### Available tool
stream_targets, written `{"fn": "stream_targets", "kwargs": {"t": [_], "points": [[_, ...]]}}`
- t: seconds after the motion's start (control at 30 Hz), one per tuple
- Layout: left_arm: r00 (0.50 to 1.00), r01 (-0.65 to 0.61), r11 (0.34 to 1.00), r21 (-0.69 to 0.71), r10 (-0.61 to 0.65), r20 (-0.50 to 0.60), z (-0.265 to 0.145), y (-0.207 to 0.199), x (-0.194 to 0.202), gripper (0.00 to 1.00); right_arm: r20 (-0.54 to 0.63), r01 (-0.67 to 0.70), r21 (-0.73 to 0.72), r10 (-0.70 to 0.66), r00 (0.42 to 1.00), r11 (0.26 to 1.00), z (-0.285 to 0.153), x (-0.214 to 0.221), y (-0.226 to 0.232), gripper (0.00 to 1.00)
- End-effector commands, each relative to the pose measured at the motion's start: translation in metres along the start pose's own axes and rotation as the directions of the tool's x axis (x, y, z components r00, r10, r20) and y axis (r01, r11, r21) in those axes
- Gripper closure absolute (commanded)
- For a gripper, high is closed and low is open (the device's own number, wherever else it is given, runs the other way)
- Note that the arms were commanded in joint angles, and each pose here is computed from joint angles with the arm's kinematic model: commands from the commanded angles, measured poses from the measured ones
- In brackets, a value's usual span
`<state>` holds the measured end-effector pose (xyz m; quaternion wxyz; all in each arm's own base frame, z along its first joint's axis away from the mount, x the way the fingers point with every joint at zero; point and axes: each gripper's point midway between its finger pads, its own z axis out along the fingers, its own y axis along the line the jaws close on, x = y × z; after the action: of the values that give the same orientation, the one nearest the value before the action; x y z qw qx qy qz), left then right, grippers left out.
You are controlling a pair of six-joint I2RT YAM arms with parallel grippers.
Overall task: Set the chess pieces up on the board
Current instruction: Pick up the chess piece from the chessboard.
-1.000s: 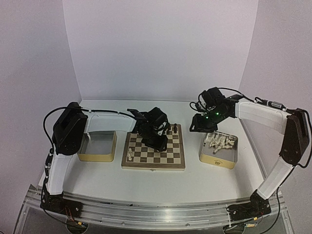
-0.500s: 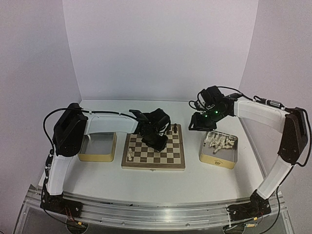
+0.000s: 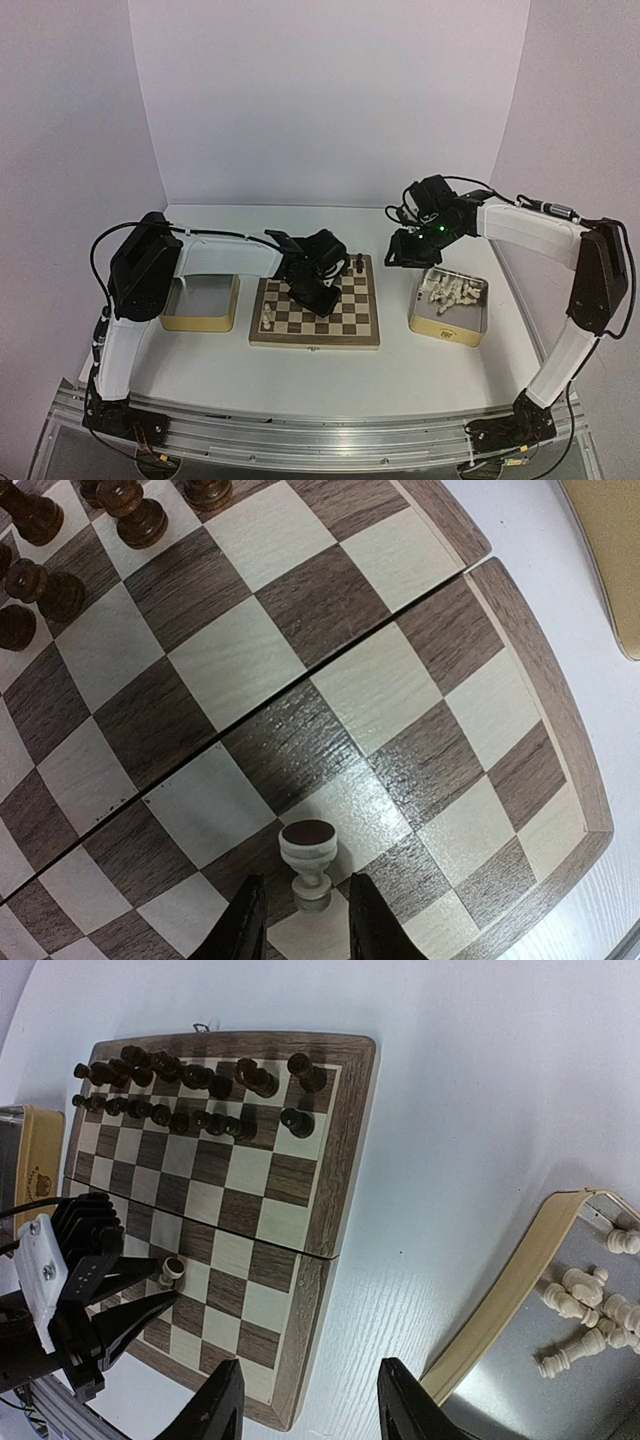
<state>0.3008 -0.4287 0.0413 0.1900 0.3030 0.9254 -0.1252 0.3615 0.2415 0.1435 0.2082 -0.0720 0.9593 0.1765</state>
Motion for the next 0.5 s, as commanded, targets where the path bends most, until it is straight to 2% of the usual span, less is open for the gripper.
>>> {"fn": "stream_targets", "kwargs": {"t": [0.0,0.13,0.3,0.47], "points": [[0.999,-0.029,1.0,-0.005,0.029,0.015,0.002,0.001,-0.003,0.74,0.023,0.002,-0.028,-0.002,1.0,1.0,-0.007,-0.01,0.01,0.55],[0.999,-0.04,0.999,-0.013,0.04,0.007,0.004,0.002,-0.003,0.83,0.02,-0.007,-0.036,0.008,1.0,0.999,-0.008,-0.009,0.011,0.55],[0.998,-0.056,0.998,0.015,0.056,0.003,0.003,-0.002,-0.002,0.86,-0.003,-0.01,-0.071,0.01,1.0,0.997,-0.006,-0.005,0.017,0.55],[0.997,-0.077,0.993,0.092,0.077,0.0,-0.002,-0.012,-0.001,0.94,-0.093,-0.023,-0.175,0.007,0.996,0.984,0.003,0.01,0.033,0.55]]}}
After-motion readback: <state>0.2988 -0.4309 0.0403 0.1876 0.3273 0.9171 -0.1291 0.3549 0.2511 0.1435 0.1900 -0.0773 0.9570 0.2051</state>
